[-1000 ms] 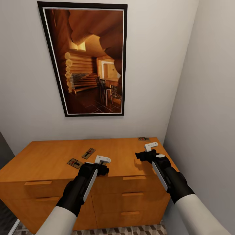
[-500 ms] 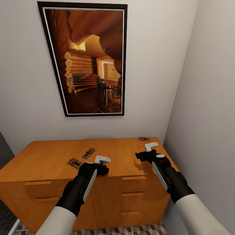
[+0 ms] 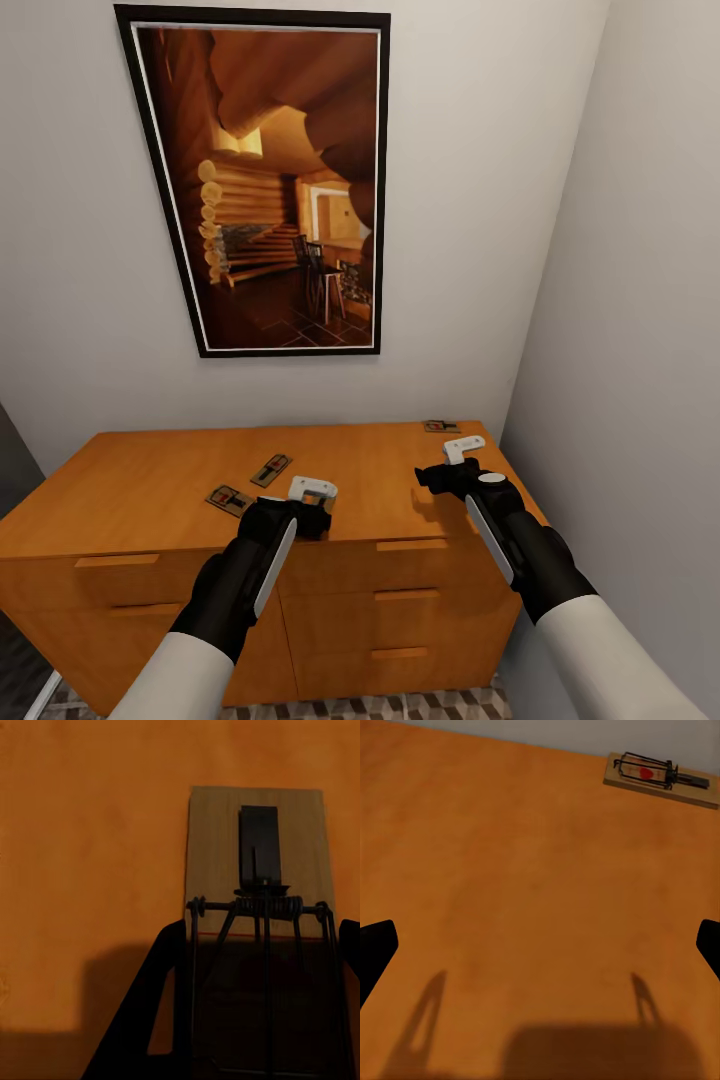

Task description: Take the four mousetraps from the cabinet in the bathroom and place them on the bathroom floor. Make sure all four end up on the same floor surface, and ensure that at least two of them are either under or directly next to the same bathroom sink.

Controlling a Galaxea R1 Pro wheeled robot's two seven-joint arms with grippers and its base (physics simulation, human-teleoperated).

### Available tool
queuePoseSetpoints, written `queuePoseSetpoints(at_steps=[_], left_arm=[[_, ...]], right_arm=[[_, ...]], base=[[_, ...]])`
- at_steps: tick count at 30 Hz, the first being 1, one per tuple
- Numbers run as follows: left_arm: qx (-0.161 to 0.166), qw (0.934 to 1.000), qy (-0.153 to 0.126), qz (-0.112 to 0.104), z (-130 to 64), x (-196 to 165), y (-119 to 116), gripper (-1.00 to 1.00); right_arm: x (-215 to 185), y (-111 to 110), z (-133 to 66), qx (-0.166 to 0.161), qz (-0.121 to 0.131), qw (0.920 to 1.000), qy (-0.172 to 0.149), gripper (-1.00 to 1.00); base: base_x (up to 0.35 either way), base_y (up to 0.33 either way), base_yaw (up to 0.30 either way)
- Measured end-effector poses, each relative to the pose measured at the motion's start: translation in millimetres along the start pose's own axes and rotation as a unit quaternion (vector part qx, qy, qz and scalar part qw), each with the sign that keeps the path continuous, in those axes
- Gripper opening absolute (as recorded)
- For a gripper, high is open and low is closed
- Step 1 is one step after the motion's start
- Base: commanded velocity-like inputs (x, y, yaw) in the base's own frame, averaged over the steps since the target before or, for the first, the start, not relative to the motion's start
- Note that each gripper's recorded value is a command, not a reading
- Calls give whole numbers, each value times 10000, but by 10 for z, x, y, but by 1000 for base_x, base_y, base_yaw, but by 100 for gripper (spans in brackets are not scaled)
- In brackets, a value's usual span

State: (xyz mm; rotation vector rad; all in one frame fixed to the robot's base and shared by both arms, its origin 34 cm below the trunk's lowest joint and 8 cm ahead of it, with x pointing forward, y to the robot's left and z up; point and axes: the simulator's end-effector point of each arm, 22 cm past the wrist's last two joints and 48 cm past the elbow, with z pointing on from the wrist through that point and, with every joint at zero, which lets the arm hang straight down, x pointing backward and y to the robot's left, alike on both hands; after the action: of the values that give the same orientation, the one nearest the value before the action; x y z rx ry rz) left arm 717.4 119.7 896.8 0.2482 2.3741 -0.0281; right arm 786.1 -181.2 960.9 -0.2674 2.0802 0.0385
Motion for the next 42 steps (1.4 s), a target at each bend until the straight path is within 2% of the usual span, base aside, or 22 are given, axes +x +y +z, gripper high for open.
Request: queuePoseSetpoints(at_steps=[25, 42], left_arm=[[-37, 10000, 8, 54, -6, -1, 9, -100], [8, 10000, 45, 33, -164, -94, -15, -100]], right_arm=[[-10, 3, -7, -3, -6, 10000, 1, 100], [-175, -8, -137, -5, -5, 10000, 6, 100]], base=[[0, 0, 0], [0, 0, 0]])
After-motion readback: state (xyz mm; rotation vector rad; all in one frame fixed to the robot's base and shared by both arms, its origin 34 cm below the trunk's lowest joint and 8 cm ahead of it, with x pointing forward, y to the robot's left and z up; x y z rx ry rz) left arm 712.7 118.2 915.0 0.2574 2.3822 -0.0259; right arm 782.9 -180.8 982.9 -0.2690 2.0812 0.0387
